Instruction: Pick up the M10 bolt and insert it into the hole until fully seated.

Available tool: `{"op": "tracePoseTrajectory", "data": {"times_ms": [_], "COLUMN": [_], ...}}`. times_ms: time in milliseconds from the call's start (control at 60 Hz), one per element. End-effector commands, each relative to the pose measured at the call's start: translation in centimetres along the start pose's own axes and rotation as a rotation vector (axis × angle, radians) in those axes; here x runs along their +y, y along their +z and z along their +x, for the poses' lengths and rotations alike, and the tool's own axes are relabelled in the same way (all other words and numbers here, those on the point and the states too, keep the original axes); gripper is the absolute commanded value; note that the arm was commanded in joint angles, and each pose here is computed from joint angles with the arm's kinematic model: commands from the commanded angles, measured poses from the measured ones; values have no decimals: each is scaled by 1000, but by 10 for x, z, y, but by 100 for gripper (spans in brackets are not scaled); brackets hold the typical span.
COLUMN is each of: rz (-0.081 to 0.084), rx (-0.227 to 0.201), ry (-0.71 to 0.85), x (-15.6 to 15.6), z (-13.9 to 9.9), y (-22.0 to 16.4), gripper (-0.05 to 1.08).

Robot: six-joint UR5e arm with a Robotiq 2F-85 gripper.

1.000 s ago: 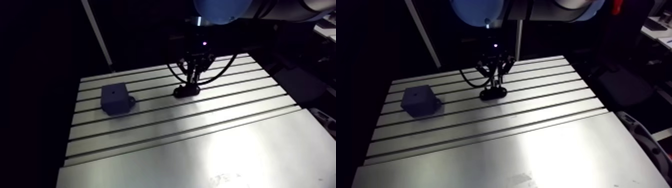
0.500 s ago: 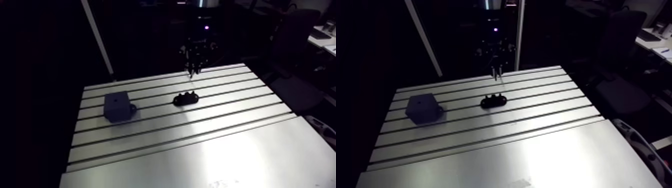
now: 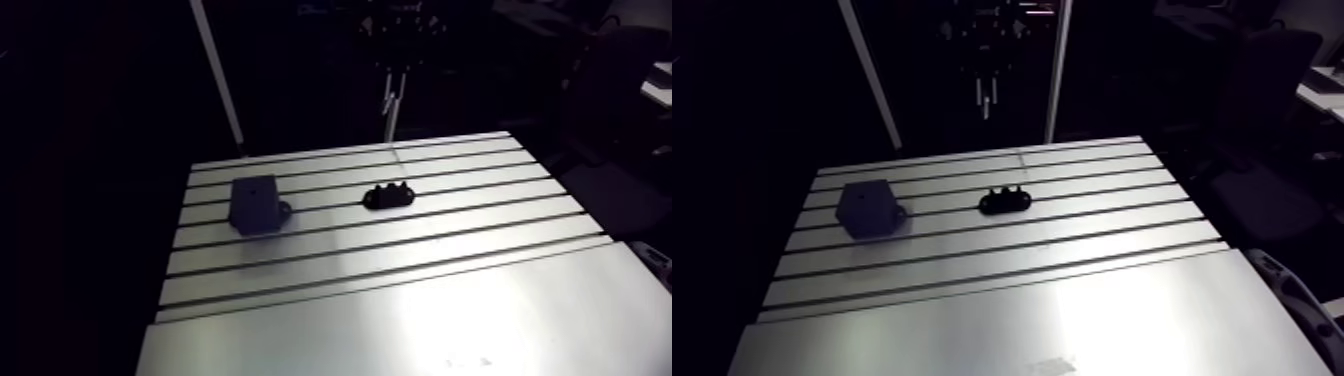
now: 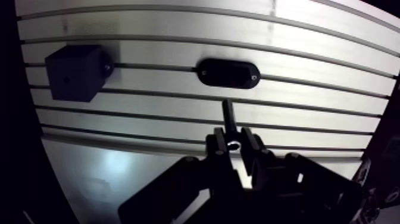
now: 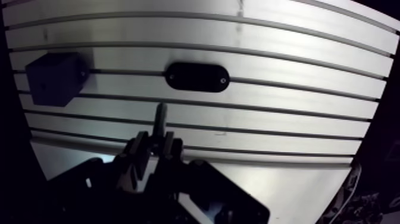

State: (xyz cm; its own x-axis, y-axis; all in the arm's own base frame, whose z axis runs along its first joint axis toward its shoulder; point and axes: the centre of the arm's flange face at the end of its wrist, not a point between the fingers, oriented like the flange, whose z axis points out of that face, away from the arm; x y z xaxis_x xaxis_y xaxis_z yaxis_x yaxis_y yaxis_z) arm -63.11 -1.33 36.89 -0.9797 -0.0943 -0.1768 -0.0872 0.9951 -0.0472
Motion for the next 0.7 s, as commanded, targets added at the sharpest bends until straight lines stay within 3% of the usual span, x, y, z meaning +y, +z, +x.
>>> {"op": "tracePoseTrajectory", "data": {"times_ms": [17, 233, 333, 467, 700], "rz": [-12, -27, -49, -81, -100], "rx": [-66, -132, -168, -169, -158], "ry": [-133, -223, -270, -328, -365], "x": [-79, -135, -162, -198, -224], "z": [13, 30, 37, 38, 45], "y": [-18, -14, -6, -2, -1], "gripper": [108, 108, 108, 108, 108]}}
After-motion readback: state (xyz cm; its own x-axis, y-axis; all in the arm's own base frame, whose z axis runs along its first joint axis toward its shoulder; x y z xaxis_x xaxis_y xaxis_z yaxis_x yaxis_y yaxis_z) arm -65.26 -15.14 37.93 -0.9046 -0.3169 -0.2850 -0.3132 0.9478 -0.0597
